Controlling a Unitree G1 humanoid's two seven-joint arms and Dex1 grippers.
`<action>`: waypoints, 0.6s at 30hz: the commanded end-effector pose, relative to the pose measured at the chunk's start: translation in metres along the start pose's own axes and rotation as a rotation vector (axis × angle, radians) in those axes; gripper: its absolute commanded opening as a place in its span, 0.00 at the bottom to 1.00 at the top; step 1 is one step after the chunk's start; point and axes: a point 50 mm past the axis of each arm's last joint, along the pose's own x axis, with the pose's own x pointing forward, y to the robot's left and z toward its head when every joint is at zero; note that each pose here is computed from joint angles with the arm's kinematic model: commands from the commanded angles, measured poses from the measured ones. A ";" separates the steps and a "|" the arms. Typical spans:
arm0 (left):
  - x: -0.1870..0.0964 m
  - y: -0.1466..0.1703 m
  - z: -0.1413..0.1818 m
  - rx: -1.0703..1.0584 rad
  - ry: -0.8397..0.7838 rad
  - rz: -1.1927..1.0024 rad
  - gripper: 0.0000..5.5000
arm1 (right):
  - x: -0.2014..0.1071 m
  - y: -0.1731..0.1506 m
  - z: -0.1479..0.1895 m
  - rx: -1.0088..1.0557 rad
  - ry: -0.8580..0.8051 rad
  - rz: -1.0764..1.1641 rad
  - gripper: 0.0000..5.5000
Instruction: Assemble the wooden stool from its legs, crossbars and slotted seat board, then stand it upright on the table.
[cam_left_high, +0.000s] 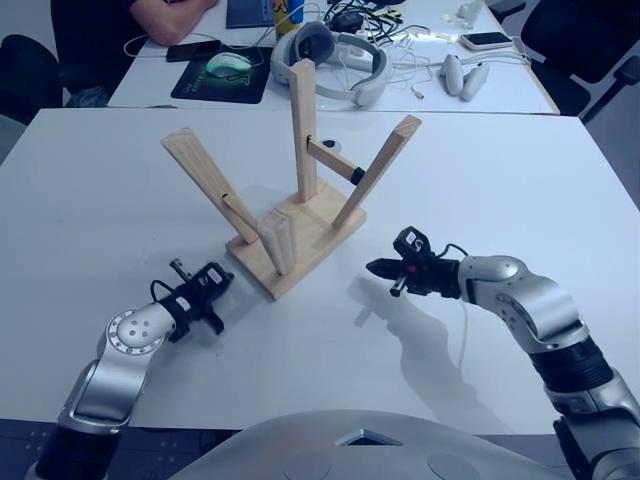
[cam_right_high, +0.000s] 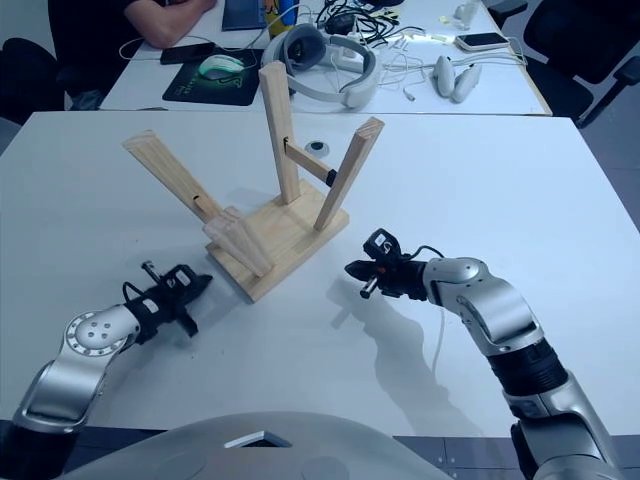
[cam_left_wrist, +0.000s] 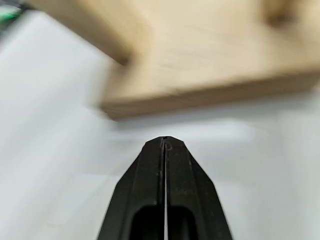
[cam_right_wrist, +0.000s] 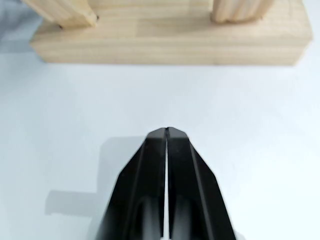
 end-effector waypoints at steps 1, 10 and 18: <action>0.000 0.007 0.008 0.050 -0.002 -0.112 0.00 | 0.007 -0.006 -0.005 0.034 -0.072 -0.107 0.00; 0.025 0.025 0.024 0.105 -0.086 0.004 0.00 | 0.021 -0.052 0.015 -0.071 -0.284 -0.413 0.00; 0.040 0.009 0.019 0.098 -0.090 -0.017 0.00 | 0.042 -0.063 0.043 -0.015 -0.555 -0.310 0.00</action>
